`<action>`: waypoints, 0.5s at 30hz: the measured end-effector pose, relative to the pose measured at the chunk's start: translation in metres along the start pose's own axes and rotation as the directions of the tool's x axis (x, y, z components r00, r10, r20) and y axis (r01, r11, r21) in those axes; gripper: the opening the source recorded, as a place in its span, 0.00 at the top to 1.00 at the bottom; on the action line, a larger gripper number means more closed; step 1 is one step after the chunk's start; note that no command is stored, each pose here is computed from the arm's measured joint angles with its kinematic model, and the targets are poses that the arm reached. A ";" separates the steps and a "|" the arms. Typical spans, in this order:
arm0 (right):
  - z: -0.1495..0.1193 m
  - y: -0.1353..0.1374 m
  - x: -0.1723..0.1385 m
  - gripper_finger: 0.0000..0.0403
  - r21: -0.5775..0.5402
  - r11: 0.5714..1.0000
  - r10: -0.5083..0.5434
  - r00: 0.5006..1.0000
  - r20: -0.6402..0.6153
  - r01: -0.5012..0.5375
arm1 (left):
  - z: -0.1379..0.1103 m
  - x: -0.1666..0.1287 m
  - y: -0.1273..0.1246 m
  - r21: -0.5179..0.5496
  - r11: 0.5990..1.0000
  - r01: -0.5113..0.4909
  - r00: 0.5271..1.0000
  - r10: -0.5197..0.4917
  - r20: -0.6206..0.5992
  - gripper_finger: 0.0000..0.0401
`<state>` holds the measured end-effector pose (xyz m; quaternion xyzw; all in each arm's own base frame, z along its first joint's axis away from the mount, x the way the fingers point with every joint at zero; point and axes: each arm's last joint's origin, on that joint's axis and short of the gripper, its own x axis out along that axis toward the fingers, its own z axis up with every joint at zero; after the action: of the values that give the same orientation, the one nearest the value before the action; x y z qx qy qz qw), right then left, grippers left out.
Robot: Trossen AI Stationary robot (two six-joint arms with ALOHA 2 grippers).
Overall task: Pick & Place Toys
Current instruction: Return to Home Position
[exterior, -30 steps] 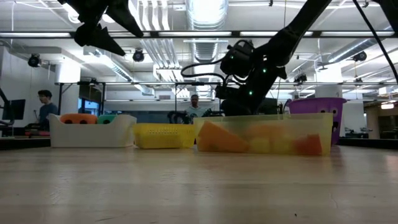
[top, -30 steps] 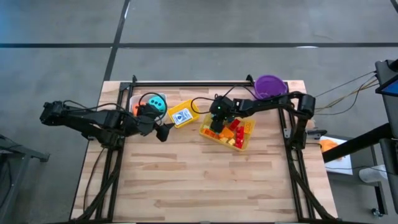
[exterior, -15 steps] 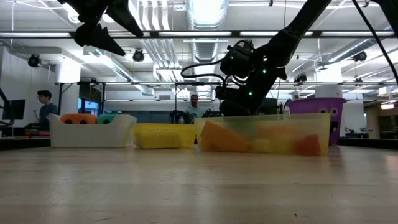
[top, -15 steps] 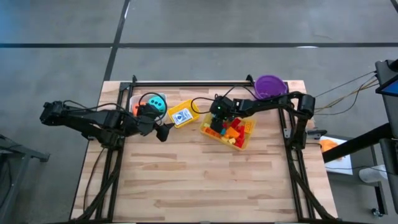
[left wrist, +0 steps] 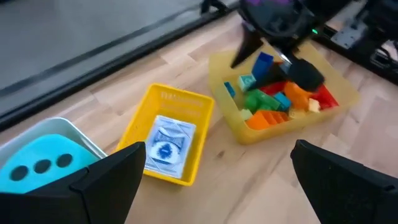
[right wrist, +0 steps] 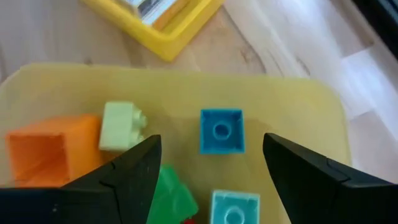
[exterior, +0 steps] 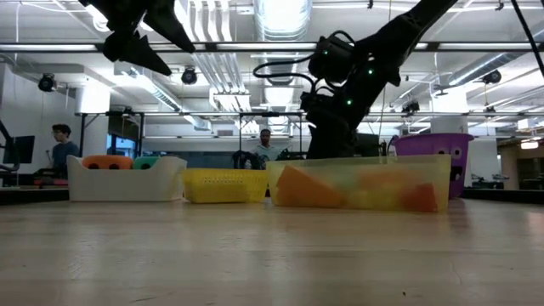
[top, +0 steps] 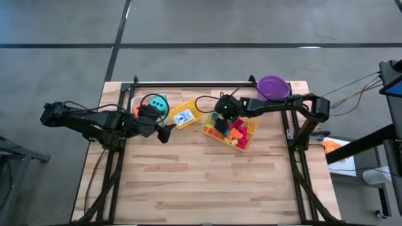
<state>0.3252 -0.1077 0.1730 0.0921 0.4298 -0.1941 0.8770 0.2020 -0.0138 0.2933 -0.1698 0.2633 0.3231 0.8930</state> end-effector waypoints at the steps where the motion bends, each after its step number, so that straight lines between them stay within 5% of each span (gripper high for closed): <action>1: -0.001 0.001 -0.002 0.31 0.001 1.000 0.002 1.000 -0.007 -0.002 | 0.000 0.000 0.000 0.001 1.000 -0.011 1.000 0.011 0.008 0.01; 8: 0.006 0.028 -0.040 0.31 -0.050 0.996 0.073 0.989 0.129 -0.068 | -0.001 -0.005 0.010 -0.015 0.993 -0.117 0.982 0.118 0.148 0.01; 15: -0.026 0.052 -0.111 0.31 -0.078 0.972 0.234 0.886 0.401 -0.222 | -0.041 0.002 0.027 0.025 0.993 0.118 0.972 -0.121 0.201 0.01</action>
<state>0.2669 -0.0229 0.2448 0.0865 0.2267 -0.0983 0.9651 0.1704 -0.0130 0.2558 -0.1457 0.1628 0.2826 0.9340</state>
